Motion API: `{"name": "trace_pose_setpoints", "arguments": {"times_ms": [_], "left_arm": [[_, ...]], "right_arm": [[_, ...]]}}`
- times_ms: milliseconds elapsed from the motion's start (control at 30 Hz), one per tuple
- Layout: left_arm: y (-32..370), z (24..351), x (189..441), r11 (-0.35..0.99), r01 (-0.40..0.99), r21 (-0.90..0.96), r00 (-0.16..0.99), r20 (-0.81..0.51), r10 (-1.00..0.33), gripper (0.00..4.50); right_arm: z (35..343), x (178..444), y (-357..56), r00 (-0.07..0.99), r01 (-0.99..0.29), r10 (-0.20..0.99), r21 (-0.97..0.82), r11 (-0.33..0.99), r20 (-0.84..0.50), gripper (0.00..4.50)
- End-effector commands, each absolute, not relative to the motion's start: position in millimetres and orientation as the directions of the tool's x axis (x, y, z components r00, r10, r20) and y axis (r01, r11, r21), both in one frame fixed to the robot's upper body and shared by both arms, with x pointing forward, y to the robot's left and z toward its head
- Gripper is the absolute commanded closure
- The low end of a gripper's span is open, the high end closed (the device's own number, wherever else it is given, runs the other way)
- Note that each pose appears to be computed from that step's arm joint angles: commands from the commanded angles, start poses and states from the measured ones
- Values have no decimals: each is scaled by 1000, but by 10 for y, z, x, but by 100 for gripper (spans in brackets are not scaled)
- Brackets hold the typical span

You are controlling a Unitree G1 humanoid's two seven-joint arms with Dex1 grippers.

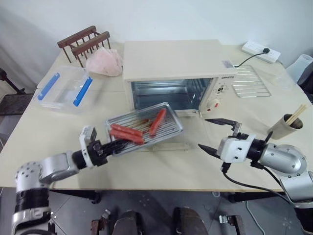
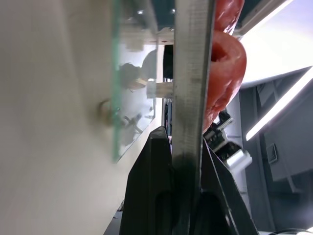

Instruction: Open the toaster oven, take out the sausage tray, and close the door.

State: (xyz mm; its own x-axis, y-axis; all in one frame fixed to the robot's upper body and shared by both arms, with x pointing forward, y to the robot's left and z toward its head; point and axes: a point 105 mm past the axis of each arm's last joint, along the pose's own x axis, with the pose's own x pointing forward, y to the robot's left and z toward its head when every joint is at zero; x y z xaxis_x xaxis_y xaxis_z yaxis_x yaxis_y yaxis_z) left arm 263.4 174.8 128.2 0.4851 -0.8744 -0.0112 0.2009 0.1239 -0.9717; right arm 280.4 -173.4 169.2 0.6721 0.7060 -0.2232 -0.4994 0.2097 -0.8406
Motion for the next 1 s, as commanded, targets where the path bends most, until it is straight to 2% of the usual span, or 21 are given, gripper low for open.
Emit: {"name": "trace_pose_setpoints", "arguments": {"times_ms": [33, 67, 100, 267, 467, 633, 833, 933, 1000], "left_arm": [[1852, 1467, 2493, 53, 295, -954, 498, 106, -861, 450], [1898, 1470, 2442, 34, 304, -952, 511, 133, -849, 450], [1968, 1452, 2387, 21, 302, -953, 532, 151, -833, 450], [2174, 1313, 2146, 49, 256, -965, 619, 125, -776, 450], [2337, 1245, 1982, 53, 252, -966, 722, 151, -675, 450], [2463, 1161, 1817, 31, 257, -966, 824, 202, -529, 450], [2618, 1110, 1742, 48, 257, -965, 906, 224, -359, 450], [2794, 1090, 1787, 66, 253, -965, 945, 231, -232, 450], [2849, 1073, 1817, 71, 240, -968, 956, 223, -193, 450]], "right_arm": [[1707, 2812, -1919, 681, -525, 705, -804, 280, -199, 1], [1664, 2824, -1977, 683, -542, 701, -786, 298, -205, 41], [1621, 2834, -2023, 680, -557, 702, -771, 308, -211, 62], [1469, 2955, -2235, 714, -583, 668, -707, 400, -211, 233], [1332, 3018, -2313, 696, -643, 684, -612, 460, -217, 438], [1137, 3169, -2261, 650, -723, 702, -523, 452, -291, 445], [1150, 3231, -2021, 568, -774, 791, -475, 418, -230, 445], [1162, 3232, -1826, 502, -816, 849, -416, 400, -168, 445], [1183, 3241, -1763, 486, -820, 864, -412, 398, -133, 445]]}}
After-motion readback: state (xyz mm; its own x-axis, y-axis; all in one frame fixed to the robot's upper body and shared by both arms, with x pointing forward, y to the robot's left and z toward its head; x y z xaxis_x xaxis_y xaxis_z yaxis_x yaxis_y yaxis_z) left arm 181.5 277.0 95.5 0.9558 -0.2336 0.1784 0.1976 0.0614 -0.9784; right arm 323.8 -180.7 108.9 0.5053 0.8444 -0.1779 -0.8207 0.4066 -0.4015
